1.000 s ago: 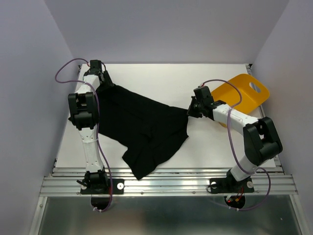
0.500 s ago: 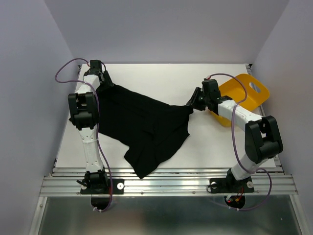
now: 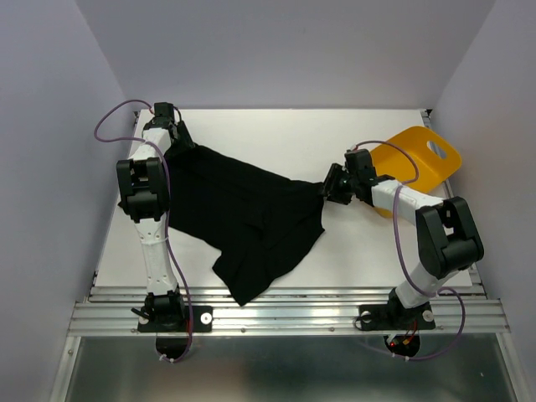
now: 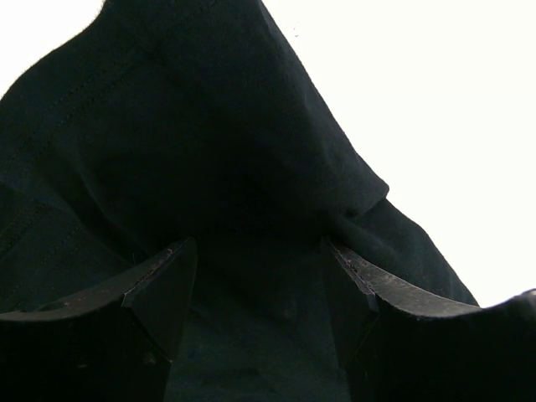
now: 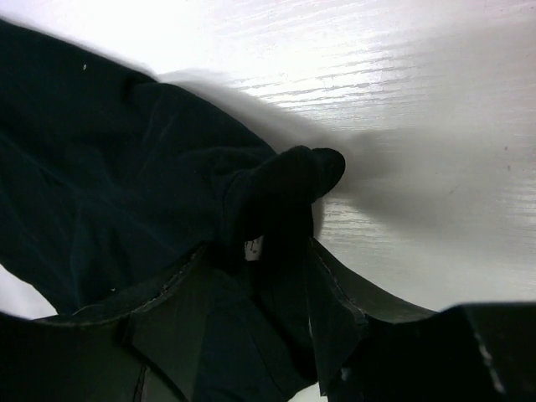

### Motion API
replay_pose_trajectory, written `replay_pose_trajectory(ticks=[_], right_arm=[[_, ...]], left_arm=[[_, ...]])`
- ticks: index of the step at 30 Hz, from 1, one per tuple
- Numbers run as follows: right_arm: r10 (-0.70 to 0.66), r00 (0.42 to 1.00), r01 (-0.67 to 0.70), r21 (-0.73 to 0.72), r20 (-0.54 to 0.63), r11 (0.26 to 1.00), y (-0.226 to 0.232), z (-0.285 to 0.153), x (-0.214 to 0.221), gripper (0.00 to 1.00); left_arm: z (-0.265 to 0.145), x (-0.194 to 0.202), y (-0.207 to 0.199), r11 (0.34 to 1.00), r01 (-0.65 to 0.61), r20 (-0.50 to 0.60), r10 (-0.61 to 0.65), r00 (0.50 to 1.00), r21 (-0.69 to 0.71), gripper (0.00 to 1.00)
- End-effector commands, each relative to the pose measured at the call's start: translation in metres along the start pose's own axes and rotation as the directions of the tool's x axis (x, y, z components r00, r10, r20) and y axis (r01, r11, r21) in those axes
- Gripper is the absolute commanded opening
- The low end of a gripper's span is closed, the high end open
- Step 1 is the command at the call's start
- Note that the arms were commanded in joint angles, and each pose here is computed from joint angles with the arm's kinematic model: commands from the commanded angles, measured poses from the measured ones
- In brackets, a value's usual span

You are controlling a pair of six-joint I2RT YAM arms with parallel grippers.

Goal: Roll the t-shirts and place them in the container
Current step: Fold the T-shirt at the center of the board.

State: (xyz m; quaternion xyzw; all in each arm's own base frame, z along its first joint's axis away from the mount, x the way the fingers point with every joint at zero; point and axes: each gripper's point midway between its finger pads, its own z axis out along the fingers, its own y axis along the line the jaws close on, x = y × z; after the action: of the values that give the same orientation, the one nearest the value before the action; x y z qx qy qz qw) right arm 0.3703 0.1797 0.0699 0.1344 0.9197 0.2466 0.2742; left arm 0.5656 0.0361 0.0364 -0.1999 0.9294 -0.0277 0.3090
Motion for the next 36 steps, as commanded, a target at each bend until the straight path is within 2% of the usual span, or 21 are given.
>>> replay_pose_trajectory(ticks=[1, 7, 8, 10, 11, 19, 25, 34, 36], right_arm=[[-0.012, 0.999, 0.015, -0.083, 0.039, 0.996, 0.022, -0.002, -0.007, 0.52], [-0.001, 0.999, 0.006, -0.142, 0.033, 0.99, 0.034, 0.0, -0.009, 0.34], [0.0, 0.999, 0.005, -0.152, 0.036, 0.988, 0.036, 0.0, -0.01, 0.24], [0.003, 0.999, 0.007, -0.189, 0.053, 0.982, 0.044, -0.002, -0.014, 0.13], [0.002, 0.998, 0.012, -0.212, 0.068, 0.977, 0.047, -0.006, -0.014, 0.01], [0.046, 0.976, -0.029, -0.08, 0.214, 0.996, 0.026, -0.027, -0.036, 0.01], [0.055, 0.976, -0.053, -0.016, 0.21, 0.998, 0.011, -0.029, -0.03, 0.01], [0.06, 0.979, -0.087, 0.131, 0.196, 0.988, -0.024, 0.001, -0.023, 0.02], [0.061, 0.982, -0.085, 0.127, 0.181, 0.988, -0.024, 0.002, -0.02, 0.24]], left_arm=[[-0.014, 0.001, 0.006, 1.0, -0.003, -0.012, 0.003, 1.0, -0.011, 0.71], [-0.014, 0.002, 0.008, 1.0, -0.002, -0.014, 0.001, 1.0, -0.018, 0.71], [-0.014, 0.002, 0.008, 1.0, -0.003, -0.014, 0.003, 1.0, -0.018, 0.71], [-0.014, 0.003, 0.009, 1.0, -0.003, -0.015, 0.003, 1.0, -0.02, 0.71], [-0.014, 0.003, 0.008, 1.0, -0.002, -0.016, 0.001, 1.0, -0.019, 0.71], [-0.014, 0.003, 0.009, 1.0, -0.007, -0.017, 0.006, 1.0, -0.02, 0.71], [-0.014, 0.002, 0.014, 1.0, 0.002, -0.015, -0.003, 1.0, -0.025, 0.71], [-0.015, 0.002, 0.014, 1.0, 0.002, -0.014, -0.003, 1.0, -0.02, 0.71], [-0.016, 0.001, 0.015, 1.0, 0.004, -0.012, -0.004, 1.0, -0.021, 0.71]])
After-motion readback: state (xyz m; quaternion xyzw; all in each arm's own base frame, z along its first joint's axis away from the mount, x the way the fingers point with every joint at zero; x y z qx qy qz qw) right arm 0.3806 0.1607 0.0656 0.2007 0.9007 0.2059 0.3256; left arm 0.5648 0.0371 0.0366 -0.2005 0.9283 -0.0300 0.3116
